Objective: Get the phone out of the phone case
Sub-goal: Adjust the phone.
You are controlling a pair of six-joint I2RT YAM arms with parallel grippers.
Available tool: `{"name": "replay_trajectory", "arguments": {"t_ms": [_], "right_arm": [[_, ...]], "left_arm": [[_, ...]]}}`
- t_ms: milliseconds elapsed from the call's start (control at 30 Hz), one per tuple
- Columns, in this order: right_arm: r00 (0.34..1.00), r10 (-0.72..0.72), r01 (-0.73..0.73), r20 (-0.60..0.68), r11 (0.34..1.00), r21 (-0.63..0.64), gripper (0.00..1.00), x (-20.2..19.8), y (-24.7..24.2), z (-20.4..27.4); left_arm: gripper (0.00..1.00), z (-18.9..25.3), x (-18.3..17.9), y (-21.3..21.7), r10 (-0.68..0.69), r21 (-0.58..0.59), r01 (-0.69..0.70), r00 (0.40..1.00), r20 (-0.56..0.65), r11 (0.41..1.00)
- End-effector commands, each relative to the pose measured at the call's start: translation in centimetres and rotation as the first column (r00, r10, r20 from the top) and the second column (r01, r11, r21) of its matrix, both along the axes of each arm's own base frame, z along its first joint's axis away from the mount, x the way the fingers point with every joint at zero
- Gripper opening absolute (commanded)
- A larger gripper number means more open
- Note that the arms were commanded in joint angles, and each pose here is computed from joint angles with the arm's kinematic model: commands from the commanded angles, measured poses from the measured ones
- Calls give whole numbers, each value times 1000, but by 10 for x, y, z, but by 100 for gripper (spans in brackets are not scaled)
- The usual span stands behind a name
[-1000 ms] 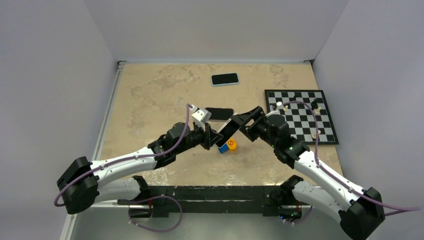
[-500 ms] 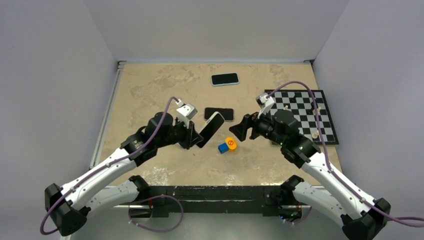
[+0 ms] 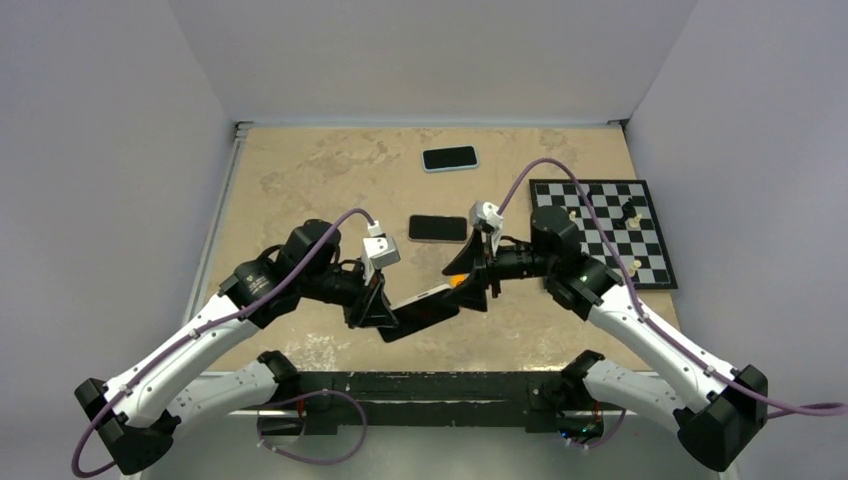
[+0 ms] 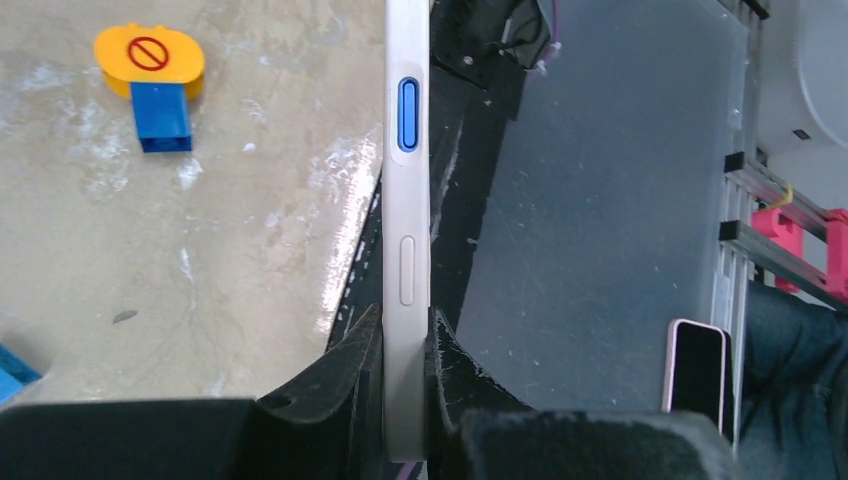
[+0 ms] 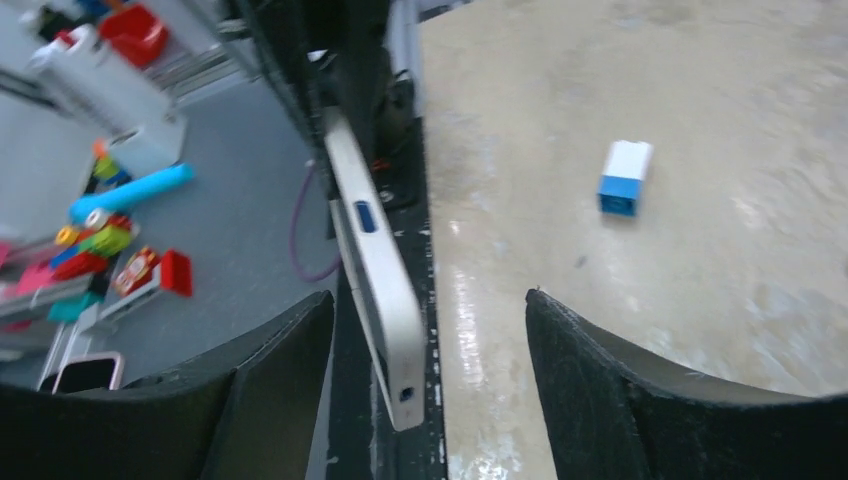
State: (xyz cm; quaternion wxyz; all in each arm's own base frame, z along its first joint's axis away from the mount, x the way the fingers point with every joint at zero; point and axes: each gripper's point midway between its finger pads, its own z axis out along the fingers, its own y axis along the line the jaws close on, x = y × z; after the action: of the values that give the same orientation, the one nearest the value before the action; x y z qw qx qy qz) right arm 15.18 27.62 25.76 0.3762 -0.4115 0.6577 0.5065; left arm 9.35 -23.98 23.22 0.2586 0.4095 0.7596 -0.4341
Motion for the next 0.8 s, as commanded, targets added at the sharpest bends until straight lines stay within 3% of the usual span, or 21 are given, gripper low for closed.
{"name": "replay_trajectory", "arguments": {"t_ms": [0,67,200,267,367,433,500,567,633,767], "right_arm": [[960,275,-280,57,952,123,69,-52,13,21],[942,333,-335,36,932,141,60,-63,17,19],[938,347,-346,24,926,151,53,-68,26,13],[935,354,-352,16,921,165,40,-71,29,15],[943,333,-327,-5,927,185,0,-70,35,19],[972,230,-216,-39,953,213,0,-56,39,24],[994,56,-28,-96,962,271,0,-33,39,38],[979,-51,125,-197,914,387,0,-21,31,64],[960,-94,216,-265,849,482,0,-15,22,88],[905,-131,360,-404,742,566,0,3,11,109]], "left_arm": [[0,32,-14,-9,-123,-110,127,992,41,986],[0,34,-13,-10,-122,-111,126,992,46,986],[0,42,-13,-11,-126,-123,133,990,59,983],[0,42,-12,-11,-124,-118,130,991,57,984],[0,48,-3,-9,-56,-119,65,996,73,991],[0,53,14,-6,70,-126,-58,993,95,990],[22,62,39,3,247,-139,-229,960,130,963],[45,80,55,16,404,-214,-368,900,160,905],[63,93,73,32,572,-300,-516,808,139,802],[73,79,100,67,824,-340,-796,559,-93,501]]}}
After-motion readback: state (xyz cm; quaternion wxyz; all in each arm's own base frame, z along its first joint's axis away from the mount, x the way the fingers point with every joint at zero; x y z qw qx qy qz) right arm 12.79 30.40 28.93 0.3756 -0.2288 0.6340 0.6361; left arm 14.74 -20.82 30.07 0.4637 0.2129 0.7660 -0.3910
